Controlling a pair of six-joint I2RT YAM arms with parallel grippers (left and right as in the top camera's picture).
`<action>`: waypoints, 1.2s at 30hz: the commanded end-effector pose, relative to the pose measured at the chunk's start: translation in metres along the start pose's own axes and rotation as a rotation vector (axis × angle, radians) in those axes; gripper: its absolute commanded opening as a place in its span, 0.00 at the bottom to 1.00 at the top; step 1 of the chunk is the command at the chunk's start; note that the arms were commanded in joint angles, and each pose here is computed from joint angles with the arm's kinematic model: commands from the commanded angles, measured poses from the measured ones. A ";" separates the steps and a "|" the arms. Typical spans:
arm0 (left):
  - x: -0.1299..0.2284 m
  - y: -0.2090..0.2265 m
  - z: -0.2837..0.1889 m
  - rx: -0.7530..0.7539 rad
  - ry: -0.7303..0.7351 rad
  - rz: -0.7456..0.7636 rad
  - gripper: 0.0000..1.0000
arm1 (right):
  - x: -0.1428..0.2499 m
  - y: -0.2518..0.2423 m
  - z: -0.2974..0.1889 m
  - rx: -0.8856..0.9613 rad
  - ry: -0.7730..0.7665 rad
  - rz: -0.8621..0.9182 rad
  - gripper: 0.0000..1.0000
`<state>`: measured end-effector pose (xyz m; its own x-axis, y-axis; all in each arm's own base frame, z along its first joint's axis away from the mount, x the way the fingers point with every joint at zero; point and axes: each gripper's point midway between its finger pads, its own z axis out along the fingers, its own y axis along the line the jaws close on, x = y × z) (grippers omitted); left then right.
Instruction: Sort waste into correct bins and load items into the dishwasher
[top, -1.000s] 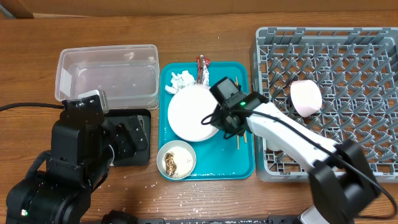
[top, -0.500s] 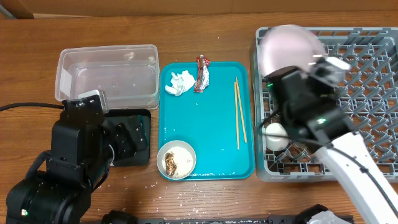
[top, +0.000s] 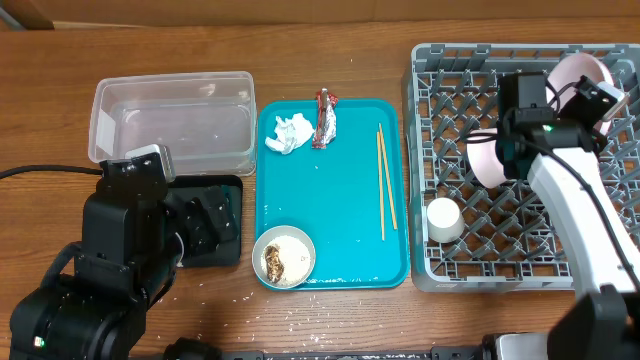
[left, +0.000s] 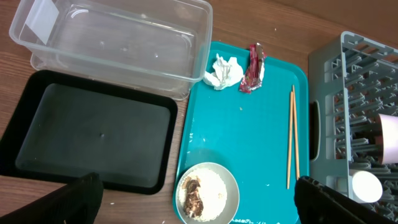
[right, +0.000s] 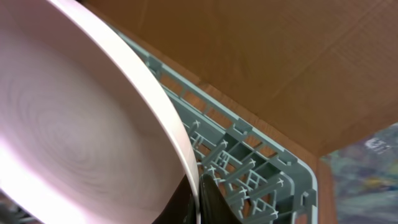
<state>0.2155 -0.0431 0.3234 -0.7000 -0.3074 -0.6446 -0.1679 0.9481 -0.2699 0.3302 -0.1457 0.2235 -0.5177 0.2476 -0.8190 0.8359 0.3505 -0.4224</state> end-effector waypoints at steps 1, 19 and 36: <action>-0.004 0.000 -0.004 -0.002 -0.018 -0.011 1.00 | 0.002 0.001 0.008 0.053 -0.005 -0.060 0.04; -0.004 0.000 -0.004 -0.002 -0.018 -0.011 1.00 | 0.023 0.051 -0.106 -0.239 -0.084 -0.352 0.68; -0.004 0.000 -0.004 -0.002 -0.018 -0.011 1.00 | 0.140 0.122 -0.333 -1.289 0.674 -0.534 0.68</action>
<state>0.2155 -0.0431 0.3234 -0.7000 -0.3071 -0.6447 -0.1676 0.9482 -0.2697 0.3219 0.2073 0.2049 -0.9241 0.1129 -0.3650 0.0390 0.9782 0.2039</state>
